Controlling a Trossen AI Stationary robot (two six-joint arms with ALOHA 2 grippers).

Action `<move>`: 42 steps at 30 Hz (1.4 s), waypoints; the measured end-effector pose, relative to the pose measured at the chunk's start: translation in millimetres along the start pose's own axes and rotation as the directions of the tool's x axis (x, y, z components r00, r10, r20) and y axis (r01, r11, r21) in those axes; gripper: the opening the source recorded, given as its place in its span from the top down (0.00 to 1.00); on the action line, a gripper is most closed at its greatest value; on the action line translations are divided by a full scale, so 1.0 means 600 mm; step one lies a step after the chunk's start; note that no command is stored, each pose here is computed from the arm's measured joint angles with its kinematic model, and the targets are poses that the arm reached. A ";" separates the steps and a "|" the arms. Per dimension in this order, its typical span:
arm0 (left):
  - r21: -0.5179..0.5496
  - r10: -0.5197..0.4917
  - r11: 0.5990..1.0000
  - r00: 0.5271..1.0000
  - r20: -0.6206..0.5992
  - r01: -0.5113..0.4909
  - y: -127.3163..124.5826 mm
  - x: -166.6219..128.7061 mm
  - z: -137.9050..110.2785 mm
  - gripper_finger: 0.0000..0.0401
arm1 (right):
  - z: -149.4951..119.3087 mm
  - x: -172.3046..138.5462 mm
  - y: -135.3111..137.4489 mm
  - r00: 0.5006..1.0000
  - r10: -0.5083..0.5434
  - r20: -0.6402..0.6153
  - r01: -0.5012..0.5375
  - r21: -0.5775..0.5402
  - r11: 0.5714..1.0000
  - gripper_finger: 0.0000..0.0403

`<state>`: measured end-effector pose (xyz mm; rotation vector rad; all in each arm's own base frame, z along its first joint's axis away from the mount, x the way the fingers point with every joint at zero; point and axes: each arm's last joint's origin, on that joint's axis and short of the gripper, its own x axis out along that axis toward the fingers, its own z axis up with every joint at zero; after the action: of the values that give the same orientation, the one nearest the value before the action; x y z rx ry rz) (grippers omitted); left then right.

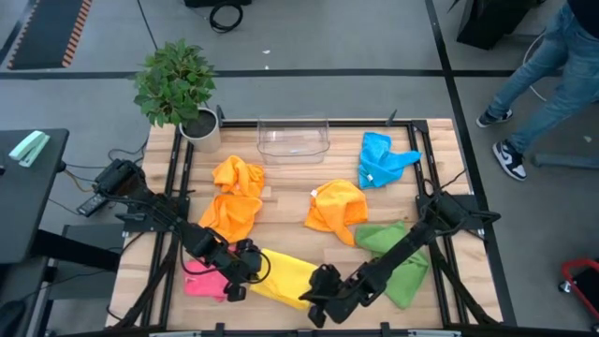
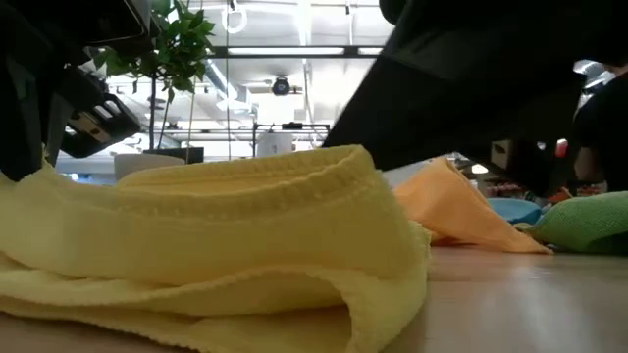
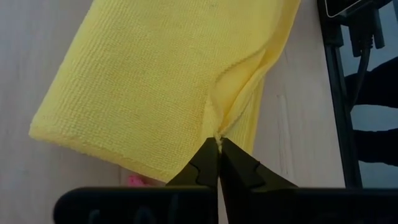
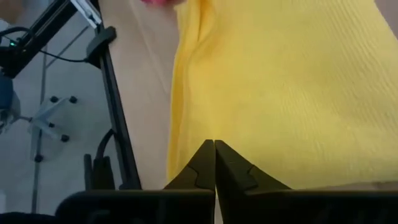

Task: Fold microfiber towels
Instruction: Fold the yellow microfiber cloth

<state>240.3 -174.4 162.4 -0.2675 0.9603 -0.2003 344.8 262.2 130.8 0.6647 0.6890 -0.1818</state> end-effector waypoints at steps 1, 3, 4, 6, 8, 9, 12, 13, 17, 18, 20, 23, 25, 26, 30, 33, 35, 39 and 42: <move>-0.001 0.001 1.000 1.000 -0.001 -0.001 0.000 0.000 0.000 0.98 | -0.002 -0.001 -0.001 1.000 -0.005 -0.004 0.005 -0.001 1.000 0.99; -0.001 0.002 1.000 1.000 0.000 -0.002 0.000 0.000 0.000 0.98 | -0.004 -0.001 0.000 1.000 -0.002 -0.013 0.002 0.005 1.000 0.99; -0.002 0.004 1.000 1.000 0.002 -0.004 0.000 0.000 0.000 0.97 | -0.006 0.000 0.000 1.000 0.002 -0.021 -0.002 0.010 1.000 0.99; -0.015 0.010 1.000 1.000 0.004 -0.010 0.001 0.000 0.000 0.95 | -0.011 0.006 -0.001 0.999 0.013 -0.039 -0.012 0.018 1.000 0.99; -0.020 0.015 1.000 1.000 0.005 -0.015 0.001 0.000 0.000 0.94 | -0.016 0.014 -0.002 0.998 0.034 -0.056 -0.033 0.024 0.999 0.99; -0.020 0.017 1.000 1.000 0.007 -0.017 0.001 0.000 0.000 0.94 | -0.017 0.015 -0.002 0.997 0.038 -0.060 -0.037 0.026 0.999 0.99; -0.020 0.021 1.000 1.000 0.010 -0.021 0.001 0.000 0.000 0.97 | -0.017 0.015 -0.005 0.997 0.023 -0.068 -0.021 0.018 1.000 0.99; -0.020 0.021 1.000 1.000 0.011 -0.021 0.001 0.000 0.000 0.98 | -0.016 0.016 -0.007 0.998 0.016 -0.069 -0.015 0.013 1.000 0.99; -0.024 0.026 0.999 1.000 0.014 -0.026 0.002 0.000 0.001 0.97 | -0.013 0.024 -0.011 0.995 0.026 -0.097 -0.025 0.009 1.000 0.99; -0.027 0.029 0.999 0.999 0.016 -0.029 0.003 0.000 0.001 0.95 | -0.015 0.029 -0.015 0.994 0.019 -0.111 -0.019 0.006 1.000 0.99; -0.044 0.035 0.998 0.999 0.017 -0.034 0.005 0.000 0.003 0.90 | -0.024 0.043 -0.023 0.992 0.019 -0.127 -0.018 0.008 1.000 0.99; -0.067 0.039 0.997 0.999 0.018 -0.038 0.008 0.000 0.005 0.83 | -0.024 0.054 -0.026 0.988 0.043 -0.148 -0.038 0.037 0.999 0.99; -0.073 0.021 0.997 1.000 0.002 -0.021 0.008 0.000 0.005 0.77 | -0.025 0.055 -0.027 0.988 0.038 -0.150 -0.032 0.042 0.999 0.99; -0.076 0.001 0.997 1.000 -0.010 -0.002 0.008 -0.002 0.005 0.74 | -0.024 0.055 -0.027 0.989 0.035 -0.146 -0.028 0.043 0.999 0.99; -0.096 -0.087 0.992 0.995 -0.046 0.083 0.002 -0.025 0.017 0.59 | -0.024 0.055 -0.029 0.988 0.027 -0.151 -0.021 0.044 0.999 1.00; -0.106 -0.091 0.991 0.995 -0.041 0.086 -0.001 -0.064 0.039 0.48 | -0.025 0.055 -0.030 0.988 0.021 -0.154 -0.012 0.056 0.998 1.00; -0.082 -0.089 0.993 0.996 -0.005 0.088 -0.001 -0.089 0.056 0.42 | -0.023 0.056 -0.032 0.988 0.017 -0.154 -0.009 0.058 0.998 1.00; -0.028 0.002 1.000 0.994 0.107 0.001 0.006 -0.102 0.071 0.37 | -0.019 0.058 -0.033 0.988 0.019 -0.151 -0.011 0.052 0.999 1.00; -0.004 0.060 0.998 0.996 0.071 -0.059 0.022 -0.071 0.068 0.38 | -0.016 0.057 -0.033 0.988 0.021 -0.152 -0.013 0.053 0.998 1.00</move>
<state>251.0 -144.4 213.4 -0.2456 0.8970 -0.1346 358.6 254.6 93.2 0.7396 0.8272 -0.1347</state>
